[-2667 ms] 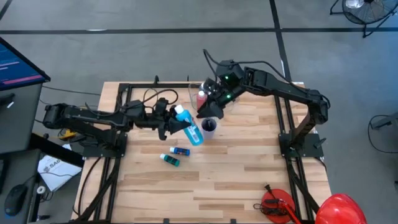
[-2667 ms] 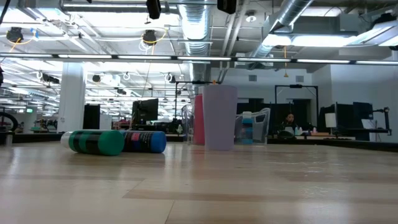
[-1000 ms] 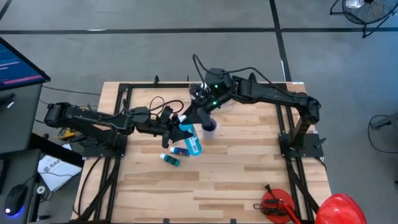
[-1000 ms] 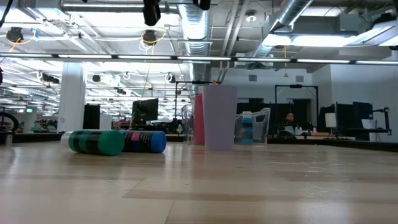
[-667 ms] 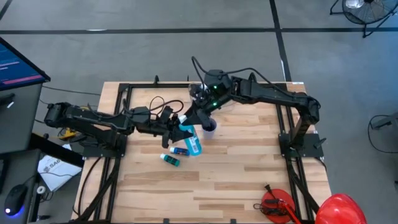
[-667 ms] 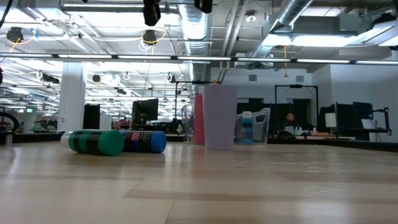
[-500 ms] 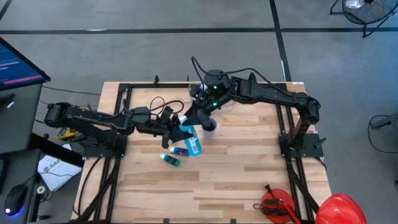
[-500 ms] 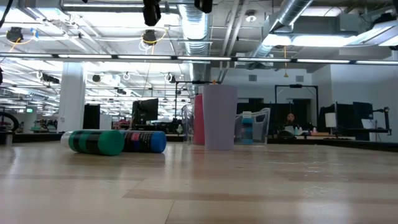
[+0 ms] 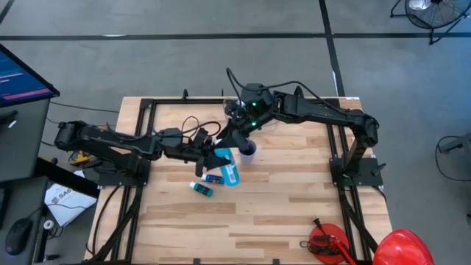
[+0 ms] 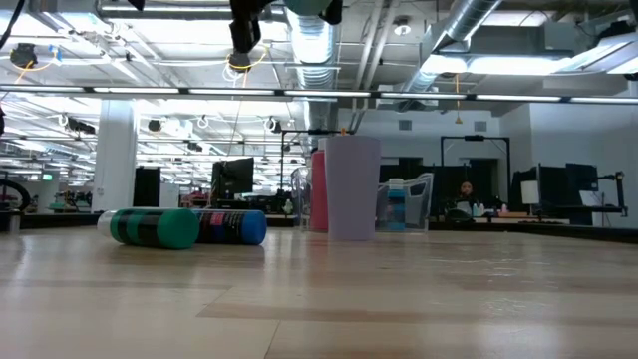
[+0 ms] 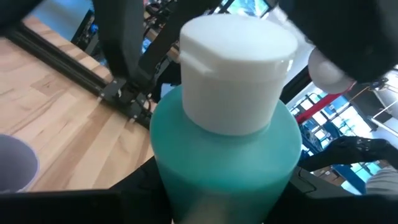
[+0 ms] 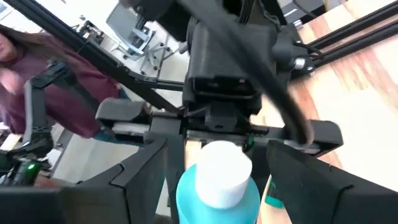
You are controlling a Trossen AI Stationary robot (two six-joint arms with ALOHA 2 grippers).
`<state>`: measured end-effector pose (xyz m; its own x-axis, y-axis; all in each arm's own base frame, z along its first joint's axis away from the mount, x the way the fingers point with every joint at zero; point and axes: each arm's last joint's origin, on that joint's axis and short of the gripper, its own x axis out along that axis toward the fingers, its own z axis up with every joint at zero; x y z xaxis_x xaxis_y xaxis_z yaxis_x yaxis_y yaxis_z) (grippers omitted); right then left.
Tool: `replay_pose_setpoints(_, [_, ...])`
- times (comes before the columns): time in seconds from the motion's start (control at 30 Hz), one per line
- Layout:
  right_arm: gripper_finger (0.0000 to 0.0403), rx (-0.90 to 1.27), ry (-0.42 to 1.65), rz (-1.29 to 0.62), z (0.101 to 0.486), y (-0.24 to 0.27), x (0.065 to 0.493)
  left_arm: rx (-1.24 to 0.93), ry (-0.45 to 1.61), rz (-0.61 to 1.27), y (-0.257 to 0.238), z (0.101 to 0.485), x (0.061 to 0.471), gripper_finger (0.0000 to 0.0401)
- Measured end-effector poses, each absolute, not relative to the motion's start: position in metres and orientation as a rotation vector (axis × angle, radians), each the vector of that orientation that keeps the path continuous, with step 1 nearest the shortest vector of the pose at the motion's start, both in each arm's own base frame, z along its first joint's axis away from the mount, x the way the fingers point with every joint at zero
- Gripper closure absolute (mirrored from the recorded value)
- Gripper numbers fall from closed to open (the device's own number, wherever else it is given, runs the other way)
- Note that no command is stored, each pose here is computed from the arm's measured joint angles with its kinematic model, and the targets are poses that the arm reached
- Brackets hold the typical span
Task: Pick & Place Paint Supplies
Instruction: Put the light blue paint bottle into the transparent bin
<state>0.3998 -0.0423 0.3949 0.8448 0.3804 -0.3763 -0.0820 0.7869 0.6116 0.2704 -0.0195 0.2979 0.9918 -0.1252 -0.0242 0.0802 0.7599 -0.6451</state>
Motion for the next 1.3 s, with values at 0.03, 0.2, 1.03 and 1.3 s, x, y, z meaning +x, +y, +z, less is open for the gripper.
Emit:
replay_pose_setpoints(0.03, [0.0137,0.618,0.511,0.251,0.395,-0.042,0.4,-0.7,0.071,-0.11,-0.02,0.297,0.271,0.0247])
replay_pose_setpoints(0.2, [0.0137,0.606,0.549,0.233,0.391,-0.042,0.398,-0.706,0.075,-0.107,-0.02,0.295,0.273,0.0247])
replay_pose_setpoints(1.03, [0.0296,0.538,0.573,0.241,0.388,-0.032,0.398,-0.693,0.071,-0.103,-0.02,0.295,0.273,0.0247])
replay_pose_setpoints(1.3, [0.0296,0.534,0.57,0.236,0.388,-0.035,0.398,-0.694,0.07,-0.102,-0.019,0.295,0.273,0.0247])
